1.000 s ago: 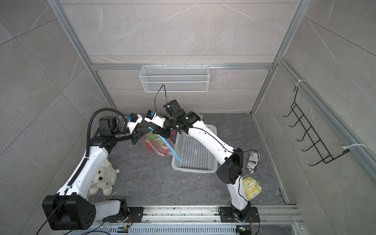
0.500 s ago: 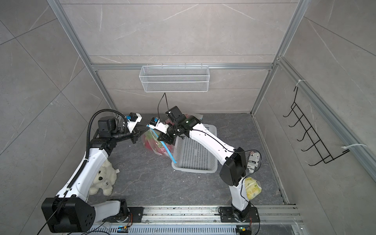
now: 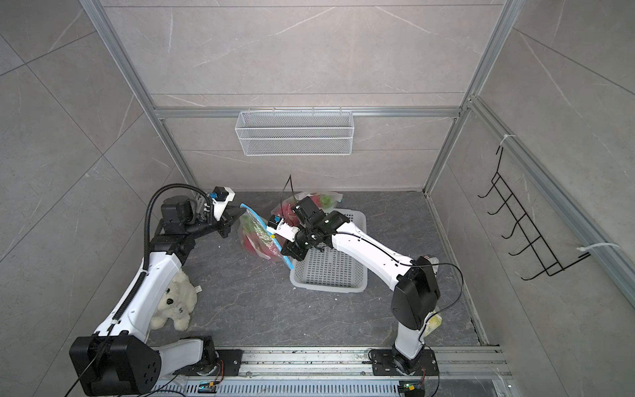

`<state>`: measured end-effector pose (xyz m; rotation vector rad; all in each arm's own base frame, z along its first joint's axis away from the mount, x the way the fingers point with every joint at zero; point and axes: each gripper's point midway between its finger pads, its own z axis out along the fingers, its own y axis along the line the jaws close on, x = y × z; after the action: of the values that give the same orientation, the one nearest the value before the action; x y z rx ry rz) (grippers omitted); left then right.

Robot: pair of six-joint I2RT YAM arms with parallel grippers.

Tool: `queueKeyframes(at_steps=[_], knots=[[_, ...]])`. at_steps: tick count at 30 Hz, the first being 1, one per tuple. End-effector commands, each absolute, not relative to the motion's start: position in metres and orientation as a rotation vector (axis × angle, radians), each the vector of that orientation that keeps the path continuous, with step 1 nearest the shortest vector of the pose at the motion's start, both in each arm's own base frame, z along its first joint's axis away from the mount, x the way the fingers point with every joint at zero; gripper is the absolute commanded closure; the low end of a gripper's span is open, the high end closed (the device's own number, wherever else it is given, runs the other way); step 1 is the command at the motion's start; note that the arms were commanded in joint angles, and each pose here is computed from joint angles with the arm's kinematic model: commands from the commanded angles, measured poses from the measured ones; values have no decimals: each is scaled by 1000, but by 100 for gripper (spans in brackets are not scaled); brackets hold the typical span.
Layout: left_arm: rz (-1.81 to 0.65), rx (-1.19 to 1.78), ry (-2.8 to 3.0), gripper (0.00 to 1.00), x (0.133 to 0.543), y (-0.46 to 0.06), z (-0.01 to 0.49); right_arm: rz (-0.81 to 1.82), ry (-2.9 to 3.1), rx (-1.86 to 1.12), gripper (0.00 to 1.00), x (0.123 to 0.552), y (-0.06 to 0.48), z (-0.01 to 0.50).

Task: Open the zip-top bag and take out the dragon fruit
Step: Unzip the zipper on the zipper food storage bag.

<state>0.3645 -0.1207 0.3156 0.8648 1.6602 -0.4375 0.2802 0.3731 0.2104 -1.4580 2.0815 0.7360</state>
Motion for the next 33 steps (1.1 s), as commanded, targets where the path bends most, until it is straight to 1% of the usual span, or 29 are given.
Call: queueKeyframes(at_steps=[1, 5, 7, 15, 19, 24, 33], knots=[[-383, 833, 1594, 100, 366, -115, 338, 731, 2115, -1398, 85, 275, 363, 213], [-386, 836, 1585, 100, 364, -116, 339, 722, 2127, -1385, 85, 272, 358, 208], [-396, 843, 1579, 100, 363, -118, 340, 727, 2116, -1370, 84, 274, 360, 213], [-440, 868, 1564, 100, 358, -124, 340, 746, 2024, -1259, 70, 301, 382, 265], [-453, 873, 1562, 100, 357, -125, 339, 760, 2021, -1248, 70, 314, 397, 268], [-456, 877, 1559, 100, 357, -126, 340, 782, 2002, -1257, 69, 319, 409, 270], [-455, 885, 1554, 100, 355, -126, 340, 658, 2005, -1243, 68, 341, 409, 263]])
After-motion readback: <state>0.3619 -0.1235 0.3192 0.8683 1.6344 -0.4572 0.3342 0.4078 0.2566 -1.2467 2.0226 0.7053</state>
